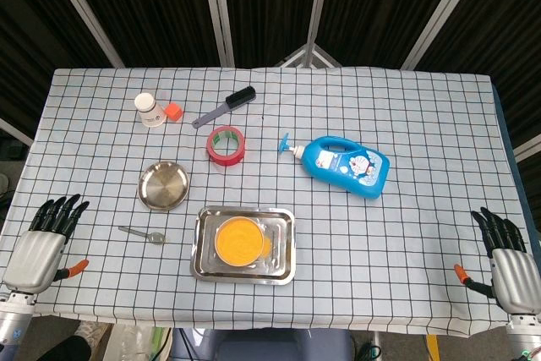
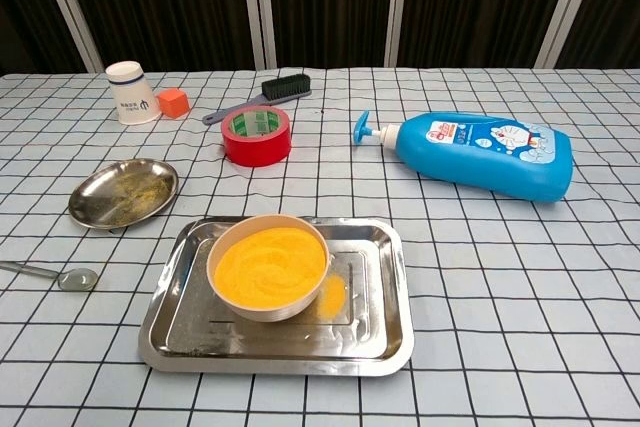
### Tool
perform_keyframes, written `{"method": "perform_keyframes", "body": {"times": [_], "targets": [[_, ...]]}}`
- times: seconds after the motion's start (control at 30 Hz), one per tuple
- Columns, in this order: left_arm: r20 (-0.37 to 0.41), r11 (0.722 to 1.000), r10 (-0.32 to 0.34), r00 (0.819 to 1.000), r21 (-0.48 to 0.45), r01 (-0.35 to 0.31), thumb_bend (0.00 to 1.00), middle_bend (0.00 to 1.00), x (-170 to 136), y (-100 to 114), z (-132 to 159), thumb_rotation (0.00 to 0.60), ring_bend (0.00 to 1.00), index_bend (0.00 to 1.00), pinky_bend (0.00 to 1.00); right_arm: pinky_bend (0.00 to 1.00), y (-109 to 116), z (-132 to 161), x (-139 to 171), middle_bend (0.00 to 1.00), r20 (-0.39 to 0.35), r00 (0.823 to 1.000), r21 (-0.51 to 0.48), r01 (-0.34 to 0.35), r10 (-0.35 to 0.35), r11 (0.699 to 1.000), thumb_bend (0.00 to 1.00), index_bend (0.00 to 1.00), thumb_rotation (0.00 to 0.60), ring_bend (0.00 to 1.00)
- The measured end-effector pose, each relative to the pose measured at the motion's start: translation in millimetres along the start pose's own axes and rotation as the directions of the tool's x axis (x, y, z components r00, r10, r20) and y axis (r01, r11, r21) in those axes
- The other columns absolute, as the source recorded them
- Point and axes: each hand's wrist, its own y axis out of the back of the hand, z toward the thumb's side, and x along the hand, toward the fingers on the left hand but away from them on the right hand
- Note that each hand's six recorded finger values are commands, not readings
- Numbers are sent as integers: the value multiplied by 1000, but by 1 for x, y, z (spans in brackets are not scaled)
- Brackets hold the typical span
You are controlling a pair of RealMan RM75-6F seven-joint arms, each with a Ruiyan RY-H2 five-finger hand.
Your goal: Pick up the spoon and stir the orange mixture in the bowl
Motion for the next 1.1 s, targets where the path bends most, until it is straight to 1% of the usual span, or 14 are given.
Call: {"method": "perform_keyframes", "body": {"times": [0.5, 0.8, 0.87, 0.9, 1.03, 1.1], "targets": [[-2, 1000, -2, 1000, 6, 2, 0, 0, -1, 0, -1, 600, 0, 0, 28, 0, 0, 2, 1, 0, -9, 1000, 2, -2, 2, 1000, 312, 0, 600, 0], [1, 1000, -22, 1000, 20, 22, 0, 0, 3, -4, 1, 600, 0, 0, 28, 0, -1, 1, 1, 0, -3, 1000, 1, -3, 3, 1000, 311, 0, 600, 0], [-1, 999, -26, 1000, 20, 26, 17, 0, 5, -5, 2, 600, 0, 7, 28, 0, 0, 1, 1, 0, -2, 1000, 0, -3, 3, 1000, 311, 0, 600, 0], [-2, 999, -32, 999, 18, 32, 31, 0, 6, -6, 2, 600, 0, 24, 28, 0, 0, 0, 1, 0, -1, 1000, -1, -2, 2, 1000, 311, 0, 600, 0], [-5, 998, -63, 998, 2, 63, 155, 0, 11, -11, 5, 600, 0, 239, 28, 0, 0, 0, 1, 0, 3, 1000, -3, 0, 0, 1000, 311, 0, 600, 0], [-8, 996, -86, 996, -9, 86, 214, 0, 14, -15, 7, 600, 0, 314, 28, 0, 0, 0, 1, 0, 2, 1000, -3, -1, 1, 1000, 311, 0, 600, 0]]}}
